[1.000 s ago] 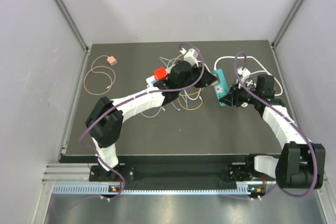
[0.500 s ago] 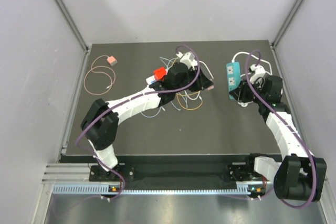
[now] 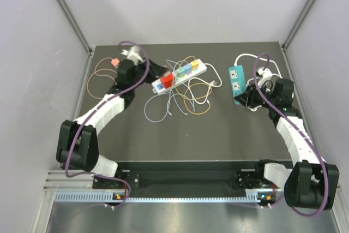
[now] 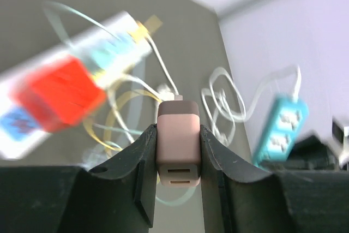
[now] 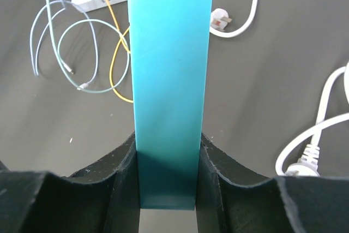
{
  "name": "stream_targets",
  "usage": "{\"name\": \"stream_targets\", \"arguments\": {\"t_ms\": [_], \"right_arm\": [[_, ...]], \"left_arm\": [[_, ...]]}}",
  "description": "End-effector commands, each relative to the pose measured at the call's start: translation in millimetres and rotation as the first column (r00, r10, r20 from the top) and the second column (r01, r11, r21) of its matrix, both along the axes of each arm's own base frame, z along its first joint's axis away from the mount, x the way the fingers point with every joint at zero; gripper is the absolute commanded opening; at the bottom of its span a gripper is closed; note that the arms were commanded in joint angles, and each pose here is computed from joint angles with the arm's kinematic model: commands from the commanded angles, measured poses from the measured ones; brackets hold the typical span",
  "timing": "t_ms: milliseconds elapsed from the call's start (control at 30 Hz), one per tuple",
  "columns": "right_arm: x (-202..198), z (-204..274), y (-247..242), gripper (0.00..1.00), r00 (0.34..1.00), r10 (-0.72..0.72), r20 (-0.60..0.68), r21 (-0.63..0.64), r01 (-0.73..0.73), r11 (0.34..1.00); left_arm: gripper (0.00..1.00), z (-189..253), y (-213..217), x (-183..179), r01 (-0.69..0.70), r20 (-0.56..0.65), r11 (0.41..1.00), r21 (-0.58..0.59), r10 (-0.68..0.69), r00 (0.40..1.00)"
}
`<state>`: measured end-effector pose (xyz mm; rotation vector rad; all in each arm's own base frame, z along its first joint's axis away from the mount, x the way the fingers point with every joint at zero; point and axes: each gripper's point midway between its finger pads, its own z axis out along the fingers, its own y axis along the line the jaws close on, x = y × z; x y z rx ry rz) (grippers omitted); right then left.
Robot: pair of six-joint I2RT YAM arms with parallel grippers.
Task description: Pull the plug off the socket
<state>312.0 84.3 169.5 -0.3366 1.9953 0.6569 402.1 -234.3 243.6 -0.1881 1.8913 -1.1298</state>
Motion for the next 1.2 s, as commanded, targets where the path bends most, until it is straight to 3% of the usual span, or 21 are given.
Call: {"name": "stream_targets", "arguments": {"t_ms": [0, 200, 500, 667, 967, 1067, 1167], "right_arm": [[8.1, 33.2, 4.8, 0.0, 0.988, 0.07, 0.14, -0.01, -0.069, 0.998], [6.4, 35.2, 7.0, 0.0, 0.986, 0.085, 0.144, -0.005, -0.085, 0.996], [6.1, 34.2, 8.5, 0.0, 0.986, 0.093, 0.137, 0.003, -0.094, 0.996], [7.7, 30.2, 8.5, 0.0, 0.988, 0.094, 0.119, 0.007, -0.095, 0.995], [10.4, 25.4, 7.6, 0.0, 0.991, 0.091, 0.101, 0.007, -0.092, 0.996], [10.8, 24.0, 7.8, 0.0, 0.991, 0.091, 0.097, 0.007, -0.092, 0.996], [11.3, 23.8, 7.0, 0.0, 0.991, 0.089, 0.097, 0.004, -0.09, 0.996]], "left_arm": [[0.0, 34.6, 58.6, 22.4, -0.103, 0.094, 0.989, -0.108, 0.114, 0.989], [0.0, -9.1, 170.2, 70.4, -0.372, -0.01, 0.923, -0.095, 0.373, 0.928], [0.0, -69.2, 274.0, 131.8, -0.561, -0.108, 0.828, 0.005, 0.558, 0.823], [0.02, -118.0, 306.2, 151.8, -0.609, -0.197, 0.789, 0.084, 0.612, 0.766], [0.08, -154.9, 339.5, 175.4, -0.638, -0.234, 0.739, 0.217, 0.674, 0.701], [0.14, -155.2, 346.8, 182.6, -0.646, -0.234, 0.728, 0.228, 0.685, 0.69], [0.3, -157.3, 352.0, 187.1, -0.648, -0.247, 0.72, 0.249, 0.694, 0.676]]}}
